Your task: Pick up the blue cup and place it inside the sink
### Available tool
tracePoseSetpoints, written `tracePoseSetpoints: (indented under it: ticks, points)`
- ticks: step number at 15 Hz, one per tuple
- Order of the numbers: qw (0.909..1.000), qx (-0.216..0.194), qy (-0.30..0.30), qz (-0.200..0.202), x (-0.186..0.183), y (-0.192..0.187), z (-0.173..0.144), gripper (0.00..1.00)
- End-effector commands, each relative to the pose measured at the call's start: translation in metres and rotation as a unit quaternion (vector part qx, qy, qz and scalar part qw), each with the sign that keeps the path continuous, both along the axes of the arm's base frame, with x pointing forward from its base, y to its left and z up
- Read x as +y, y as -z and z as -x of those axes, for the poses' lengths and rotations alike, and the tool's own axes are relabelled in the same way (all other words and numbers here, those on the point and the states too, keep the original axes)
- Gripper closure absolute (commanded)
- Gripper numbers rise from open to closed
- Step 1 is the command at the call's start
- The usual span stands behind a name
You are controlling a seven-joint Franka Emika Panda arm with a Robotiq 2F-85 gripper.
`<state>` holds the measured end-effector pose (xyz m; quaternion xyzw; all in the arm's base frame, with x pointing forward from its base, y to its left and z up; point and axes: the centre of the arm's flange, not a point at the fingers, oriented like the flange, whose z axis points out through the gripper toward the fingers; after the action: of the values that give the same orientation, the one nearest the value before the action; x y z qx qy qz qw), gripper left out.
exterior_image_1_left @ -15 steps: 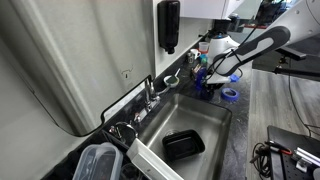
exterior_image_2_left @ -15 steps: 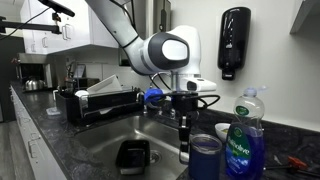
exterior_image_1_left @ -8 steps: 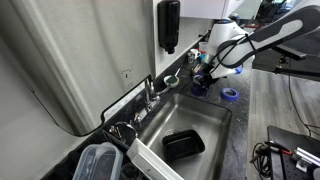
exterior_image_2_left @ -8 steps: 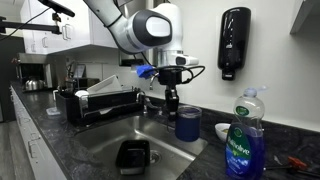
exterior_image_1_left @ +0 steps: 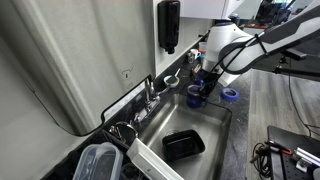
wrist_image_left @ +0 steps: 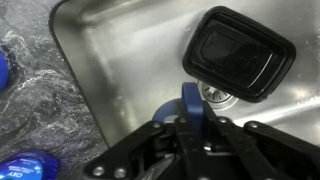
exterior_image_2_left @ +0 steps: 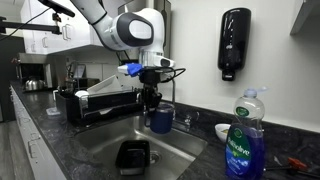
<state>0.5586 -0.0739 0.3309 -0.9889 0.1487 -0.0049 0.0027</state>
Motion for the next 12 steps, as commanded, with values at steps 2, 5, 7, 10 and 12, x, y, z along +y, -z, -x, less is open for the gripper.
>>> tracePoseSetpoints:
  ticks: [2,5,7,10,12]
  points:
    - [0.9976,0.022,-0.059,0.029,0.003,0.031,0.000,0.96]
    - [0.9946,0.047,-0.081,0.045,-0.001,0.064,-0.009,0.96]
    - [0.9937,0.057,-0.082,0.051,-0.004,0.085,-0.014,0.96]
    - [0.9941,0.061,-0.072,0.054,-0.011,0.114,-0.027,0.96]
    - [0.9948,0.059,-0.067,0.050,-0.019,0.128,-0.036,0.96]
